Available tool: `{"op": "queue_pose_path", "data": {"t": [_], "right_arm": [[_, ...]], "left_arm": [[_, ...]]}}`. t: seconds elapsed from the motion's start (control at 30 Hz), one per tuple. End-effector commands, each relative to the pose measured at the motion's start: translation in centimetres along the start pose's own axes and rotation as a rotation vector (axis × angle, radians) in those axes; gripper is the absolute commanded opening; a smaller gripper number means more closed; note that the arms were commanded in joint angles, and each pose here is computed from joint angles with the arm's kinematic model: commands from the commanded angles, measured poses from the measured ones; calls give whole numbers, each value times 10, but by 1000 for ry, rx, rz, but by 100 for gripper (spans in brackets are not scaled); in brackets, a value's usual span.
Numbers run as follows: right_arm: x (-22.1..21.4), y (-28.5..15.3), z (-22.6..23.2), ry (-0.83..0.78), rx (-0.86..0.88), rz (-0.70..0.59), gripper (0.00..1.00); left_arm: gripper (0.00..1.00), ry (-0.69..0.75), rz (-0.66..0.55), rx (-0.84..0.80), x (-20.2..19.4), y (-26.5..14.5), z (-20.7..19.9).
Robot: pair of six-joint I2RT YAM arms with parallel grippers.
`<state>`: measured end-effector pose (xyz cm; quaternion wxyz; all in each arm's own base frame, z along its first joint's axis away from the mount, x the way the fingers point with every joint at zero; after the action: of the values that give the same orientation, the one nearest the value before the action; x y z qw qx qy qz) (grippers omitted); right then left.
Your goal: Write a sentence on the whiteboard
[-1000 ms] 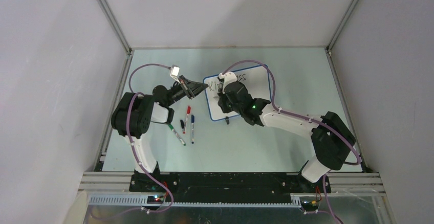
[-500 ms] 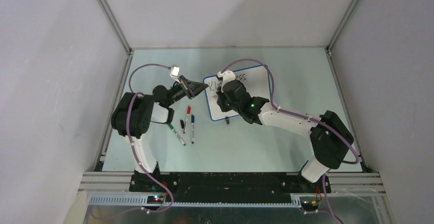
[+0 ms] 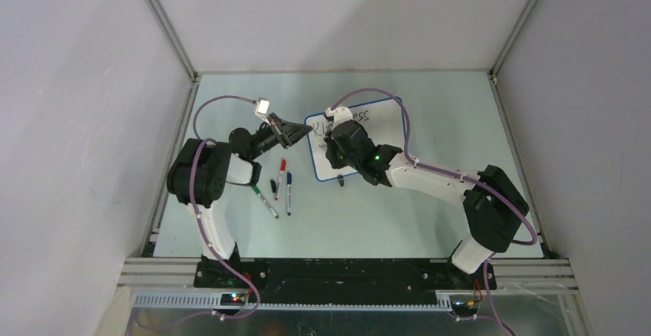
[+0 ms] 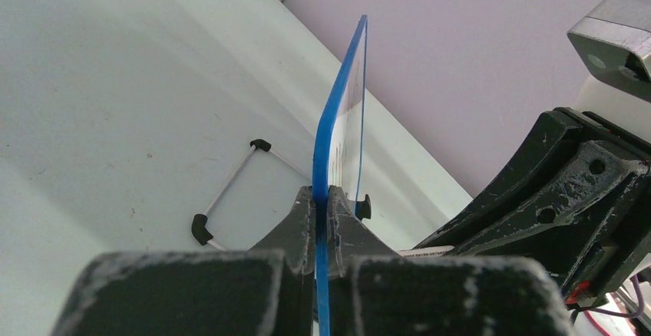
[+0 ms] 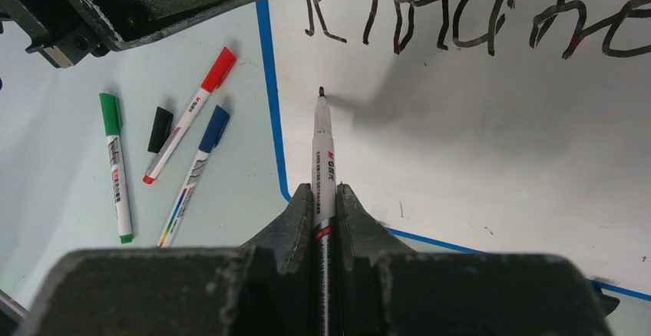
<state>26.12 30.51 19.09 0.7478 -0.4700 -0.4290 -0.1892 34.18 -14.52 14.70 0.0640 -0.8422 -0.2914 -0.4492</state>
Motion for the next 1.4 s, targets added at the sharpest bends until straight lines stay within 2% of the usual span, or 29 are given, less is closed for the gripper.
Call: {"op": "queue_pose_path", "data": {"t": [0.0, 0.37, 1.37], "right_arm": [[11, 1, 1, 27, -26, -17, 0], [5, 0, 4, 40, -25, 15, 0], [22, 1, 5, 34, -1, -20, 0]], "left_arm": [[0, 95, -49, -34, 16, 0, -10], [0, 95, -49, -35, 16, 0, -10], [0, 97, -48, -37, 17, 0, -10]]}}
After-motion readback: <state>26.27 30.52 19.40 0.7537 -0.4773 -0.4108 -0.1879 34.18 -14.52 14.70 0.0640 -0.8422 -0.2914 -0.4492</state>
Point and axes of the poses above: each gripper's point midway between its finger pads, its own y axis out along the fingers, its own z axis along the line the jaws close on, x = y × z, the point moved 8 cm from there along -y, back along the fingers, and after that the axes turned 2 degrees about y, right-handed, at the moved point
